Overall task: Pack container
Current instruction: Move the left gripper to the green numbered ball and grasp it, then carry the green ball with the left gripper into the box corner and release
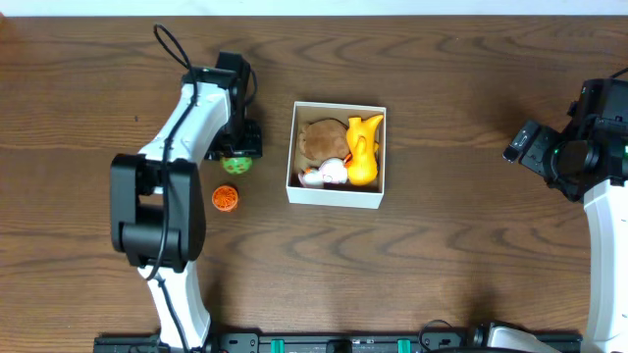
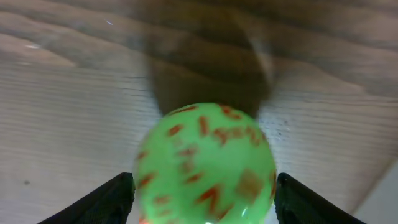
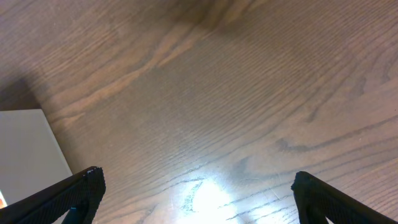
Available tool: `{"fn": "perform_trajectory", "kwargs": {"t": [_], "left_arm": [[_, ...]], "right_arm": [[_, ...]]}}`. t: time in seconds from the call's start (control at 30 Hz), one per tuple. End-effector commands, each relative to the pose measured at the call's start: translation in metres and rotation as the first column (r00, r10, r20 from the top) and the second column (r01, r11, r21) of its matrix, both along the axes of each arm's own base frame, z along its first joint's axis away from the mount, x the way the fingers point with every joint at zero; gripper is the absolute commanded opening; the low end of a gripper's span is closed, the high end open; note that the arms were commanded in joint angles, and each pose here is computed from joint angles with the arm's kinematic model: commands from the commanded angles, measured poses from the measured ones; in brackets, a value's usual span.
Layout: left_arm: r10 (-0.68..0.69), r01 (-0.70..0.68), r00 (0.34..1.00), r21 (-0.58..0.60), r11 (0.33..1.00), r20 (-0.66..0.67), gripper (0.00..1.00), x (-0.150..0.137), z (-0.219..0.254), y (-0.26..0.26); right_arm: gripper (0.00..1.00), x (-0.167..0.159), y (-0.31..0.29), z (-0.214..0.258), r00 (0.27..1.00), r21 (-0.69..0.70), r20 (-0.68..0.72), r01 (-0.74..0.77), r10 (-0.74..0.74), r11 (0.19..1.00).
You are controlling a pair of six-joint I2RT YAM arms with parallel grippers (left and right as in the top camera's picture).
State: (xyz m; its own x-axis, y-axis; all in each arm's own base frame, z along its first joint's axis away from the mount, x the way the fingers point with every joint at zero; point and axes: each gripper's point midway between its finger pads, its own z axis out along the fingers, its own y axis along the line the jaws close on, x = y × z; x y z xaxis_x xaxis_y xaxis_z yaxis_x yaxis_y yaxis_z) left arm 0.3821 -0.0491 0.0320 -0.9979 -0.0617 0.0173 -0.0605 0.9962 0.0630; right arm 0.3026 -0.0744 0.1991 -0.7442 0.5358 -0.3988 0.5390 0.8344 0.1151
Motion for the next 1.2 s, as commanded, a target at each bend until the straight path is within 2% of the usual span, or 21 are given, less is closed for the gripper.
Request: {"fn": "perform_trajectory", "kwargs": {"t": [0.0, 0.1, 0.37, 0.53, 0.7, 0.8, 0.87, 1.0, 1.17], "left_arm": [[-0.015, 0.015, 0.999, 0.001, 1.000, -0.040, 0.72, -0.005, -0.011, 0.001], [-0.014, 0.014, 0.999, 0.002, 1.000, -0.045, 0.72, -0.006, -0.011, 0.001], [-0.014, 0.015, 0.996, 0.009, 1.000, -0.093, 0.49, -0.018, -0.001, 0.003], [-0.016, 0.016, 1.000, -0.001, 1.000, -0.024, 0.31, -0.013, 0.033, 0.002], [-0.025, 0.027, 0.992, -0.022, 0.999, 0.122, 0.32, -0.011, 0.086, -0.002], [-0.047, 0.067, 0.974, -0.083, 0.994, 0.223, 0.32, -0.017, 0.125, -0.020], [-0.080, 0.124, 0.951, -0.129, 0.984, 0.298, 0.32, -0.023, 0.151, -0.041], [-0.161, 0.247, 0.886, -0.148, 0.958, 0.435, 0.32, -0.030, 0.188, -0.083], [-0.197, 0.348, 0.827, -0.204, 0.915, 0.527, 0.36, -0.035, 0.202, -0.152]], "right_arm": [[0.99, 0.000, -0.004, 0.000, 1.000, -0.008, -0.005, 0.000, 0.000, 1.000], [0.99, 0.000, -0.004, 0.000, 1.000, -0.008, -0.005, 0.001, -0.001, 1.000], [0.99, 0.000, -0.004, 0.000, 1.000, -0.008, -0.005, 0.000, 0.000, 1.000], [0.99, 0.000, -0.004, 0.000, 1.000, -0.008, -0.005, 0.000, 0.000, 1.000], [0.99, 0.000, -0.004, 0.000, 1.000, -0.008, -0.005, 0.000, 0.000, 1.000], [0.99, 0.000, -0.004, 0.000, 1.000, -0.008, -0.005, 0.000, 0.000, 1.000], [0.99, 0.000, -0.004, 0.000, 1.000, -0.008, -0.005, 0.000, 0.000, 1.000], [0.99, 0.000, -0.004, 0.000, 1.000, -0.008, -0.005, 0.000, 0.000, 1.000], [0.99, 0.000, -0.004, 0.000, 1.000, -0.008, -0.005, 0.000, 0.000, 1.000]]}}
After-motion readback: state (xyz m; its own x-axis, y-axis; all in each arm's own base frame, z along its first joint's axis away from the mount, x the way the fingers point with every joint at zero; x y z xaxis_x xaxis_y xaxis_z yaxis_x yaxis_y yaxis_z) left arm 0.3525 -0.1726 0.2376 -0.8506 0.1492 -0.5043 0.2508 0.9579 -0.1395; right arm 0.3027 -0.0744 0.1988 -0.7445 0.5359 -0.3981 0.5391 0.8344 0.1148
